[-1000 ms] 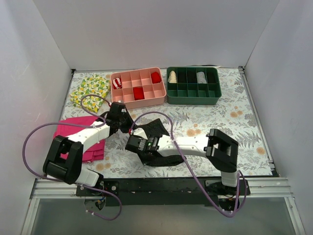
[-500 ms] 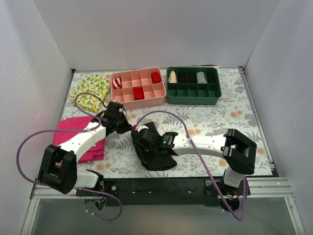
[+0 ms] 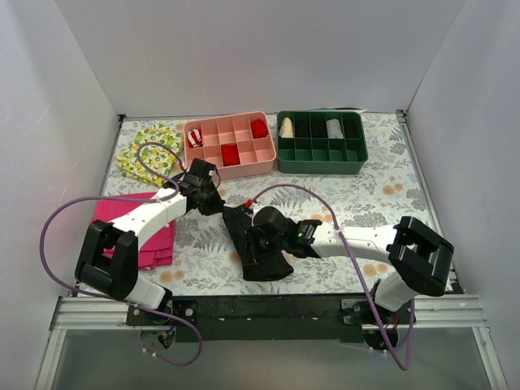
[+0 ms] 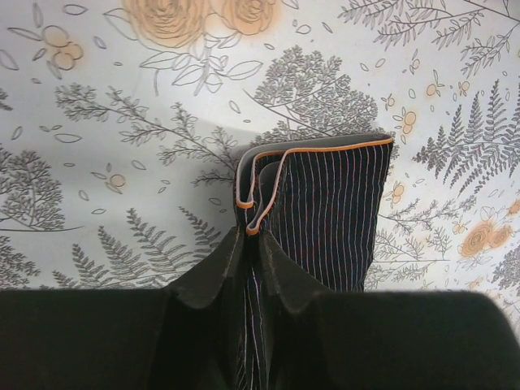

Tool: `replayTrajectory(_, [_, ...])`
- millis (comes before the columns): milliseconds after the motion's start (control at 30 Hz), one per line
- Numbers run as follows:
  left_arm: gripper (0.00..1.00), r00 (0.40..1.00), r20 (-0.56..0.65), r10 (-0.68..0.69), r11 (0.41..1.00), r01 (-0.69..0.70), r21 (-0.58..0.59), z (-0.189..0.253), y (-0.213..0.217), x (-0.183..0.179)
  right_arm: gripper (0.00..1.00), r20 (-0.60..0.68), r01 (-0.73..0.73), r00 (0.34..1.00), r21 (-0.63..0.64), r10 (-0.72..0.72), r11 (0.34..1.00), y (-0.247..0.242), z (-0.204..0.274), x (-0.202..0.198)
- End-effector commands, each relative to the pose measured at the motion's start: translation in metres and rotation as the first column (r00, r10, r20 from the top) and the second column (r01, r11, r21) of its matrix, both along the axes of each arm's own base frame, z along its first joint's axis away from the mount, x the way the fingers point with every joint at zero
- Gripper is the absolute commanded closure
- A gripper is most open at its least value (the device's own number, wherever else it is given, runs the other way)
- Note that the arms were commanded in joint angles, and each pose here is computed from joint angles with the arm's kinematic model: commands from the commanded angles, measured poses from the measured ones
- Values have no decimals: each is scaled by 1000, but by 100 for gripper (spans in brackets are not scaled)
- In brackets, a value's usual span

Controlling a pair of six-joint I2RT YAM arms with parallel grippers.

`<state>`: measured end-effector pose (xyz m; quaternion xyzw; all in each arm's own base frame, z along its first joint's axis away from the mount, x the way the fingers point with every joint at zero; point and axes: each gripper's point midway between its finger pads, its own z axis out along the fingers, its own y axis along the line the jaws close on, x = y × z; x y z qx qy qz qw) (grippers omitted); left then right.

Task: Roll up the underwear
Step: Fold the underwear at the center of the board.

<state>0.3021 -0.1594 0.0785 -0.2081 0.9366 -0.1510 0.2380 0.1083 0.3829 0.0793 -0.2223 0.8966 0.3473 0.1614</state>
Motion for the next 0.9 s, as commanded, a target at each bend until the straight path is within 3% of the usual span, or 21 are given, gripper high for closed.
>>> replayTrajectory(0, [96, 998, 55, -8, 1000, 7, 20, 17, -17, 19, 99, -5, 3, 1000, 126, -2, 992, 6, 24, 5])
replayTrajectory(400, [97, 996, 95, 4, 999, -9, 47, 34, -31, 33, 99, 0, 65, 998, 124, -66, 990, -19, 19, 19])
replayTrajectory(567, [96, 997, 52, 55, 993, -60, 98, 21, -8, 15, 99, 21, -32, 999, 153, 29, 988, 4, 34, 11])
replayTrajectory(867, [96, 986, 50, 161, 983, -165, 83, 19, 48, -11, 99, -3, -213, 976, 169, 216, 962, 56, 41, -30])
